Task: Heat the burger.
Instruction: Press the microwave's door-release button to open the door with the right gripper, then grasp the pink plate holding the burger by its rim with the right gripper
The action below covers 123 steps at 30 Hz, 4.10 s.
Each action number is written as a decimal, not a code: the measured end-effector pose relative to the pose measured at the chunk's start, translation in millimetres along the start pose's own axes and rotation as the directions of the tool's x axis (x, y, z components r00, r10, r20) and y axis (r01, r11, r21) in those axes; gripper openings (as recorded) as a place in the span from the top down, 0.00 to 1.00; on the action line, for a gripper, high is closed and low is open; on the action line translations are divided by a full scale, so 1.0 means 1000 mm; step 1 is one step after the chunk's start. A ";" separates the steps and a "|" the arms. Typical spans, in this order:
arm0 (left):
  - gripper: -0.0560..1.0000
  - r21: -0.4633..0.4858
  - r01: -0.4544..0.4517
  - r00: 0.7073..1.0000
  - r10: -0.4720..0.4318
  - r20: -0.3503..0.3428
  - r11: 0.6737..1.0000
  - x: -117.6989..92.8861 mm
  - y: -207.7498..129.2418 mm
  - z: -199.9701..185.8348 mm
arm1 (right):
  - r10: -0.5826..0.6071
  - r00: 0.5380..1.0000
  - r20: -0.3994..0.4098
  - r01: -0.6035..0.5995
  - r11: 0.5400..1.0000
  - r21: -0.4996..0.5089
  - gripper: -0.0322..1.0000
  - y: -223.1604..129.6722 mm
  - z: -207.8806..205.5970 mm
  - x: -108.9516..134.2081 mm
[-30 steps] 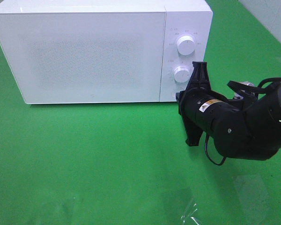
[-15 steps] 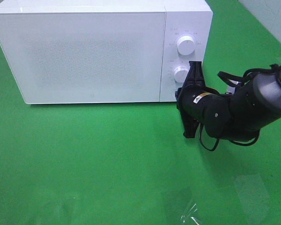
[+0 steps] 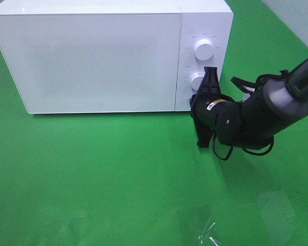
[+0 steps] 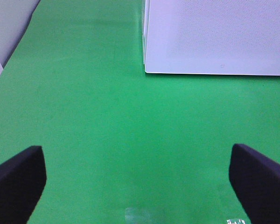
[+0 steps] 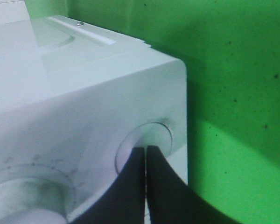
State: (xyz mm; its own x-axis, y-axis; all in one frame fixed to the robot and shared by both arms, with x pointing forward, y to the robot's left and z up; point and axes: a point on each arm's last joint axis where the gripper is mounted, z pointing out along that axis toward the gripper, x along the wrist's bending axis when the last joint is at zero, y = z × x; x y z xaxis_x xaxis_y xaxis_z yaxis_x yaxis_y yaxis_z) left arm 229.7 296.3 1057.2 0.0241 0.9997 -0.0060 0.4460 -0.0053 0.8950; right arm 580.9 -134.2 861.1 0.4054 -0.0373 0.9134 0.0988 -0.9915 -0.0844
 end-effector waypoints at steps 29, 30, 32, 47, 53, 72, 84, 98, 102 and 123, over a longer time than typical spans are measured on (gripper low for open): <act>0.01 0.000 0.000 1.000 0.000 0.000 1.000 0.000 0.000 0.000 | 0.016 0.997 -0.072 -0.021 0.997 -0.071 0.97 0.002 0.006 0.001; 0.01 0.000 0.000 1.000 0.000 0.000 1.000 0.000 0.000 0.000 | 0.020 0.997 -0.079 -0.026 0.997 -0.079 0.97 0.000 0.008 0.000; 0.01 0.000 0.000 1.000 0.000 0.000 1.000 0.000 0.000 0.000 | 0.021 0.996 -0.088 -0.028 0.996 -0.089 0.97 -0.001 0.011 -0.001; 0.01 0.000 0.000 1.000 0.000 0.000 1.000 0.000 0.000 0.000 | -0.012 0.996 -0.091 0.001 0.993 -0.122 0.97 -0.005 0.017 -0.005; 0.01 0.000 0.000 1.000 0.000 0.000 1.000 0.000 0.000 0.000 | -0.015 0.996 -0.083 0.005 0.992 -0.123 0.97 -0.005 0.017 -0.005; 0.01 0.000 0.000 1.000 0.000 0.000 1.000 0.000 0.000 0.000 | -0.006 1.000 -0.008 0.005 0.997 -0.083 0.97 0.000 0.006 0.006; 0.01 0.000 0.000 1.000 0.000 0.000 1.000 0.000 0.000 0.000 | -0.189 0.980 0.057 0.188 0.982 0.034 0.97 0.001 -0.018 0.015; 0.01 0.000 0.000 1.000 0.000 0.000 1.000 0.000 0.000 0.000 | -0.583 0.809 0.079 0.549 0.796 0.254 0.97 -0.009 -0.045 0.024; 0.01 0.000 0.000 1.000 0.000 0.000 1.000 0.000 0.000 0.000 | -0.721 0.689 0.070 0.659 0.664 0.352 0.97 -0.011 -0.056 0.027; 0.01 0.000 0.000 1.000 0.000 0.000 1.000 0.000 0.000 0.000 | -0.981 0.116 -0.156 0.801 0.000 0.599 0.94 -0.008 -0.107 0.043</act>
State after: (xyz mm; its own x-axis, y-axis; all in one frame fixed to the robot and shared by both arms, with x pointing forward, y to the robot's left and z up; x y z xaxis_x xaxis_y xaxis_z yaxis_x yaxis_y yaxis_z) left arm 229.7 296.3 1057.2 0.0241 0.9997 -0.0060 0.4460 -0.0053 0.8950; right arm 500.1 -141.4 943.4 -0.1913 0.9489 0.2509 0.8691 0.0450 0.4925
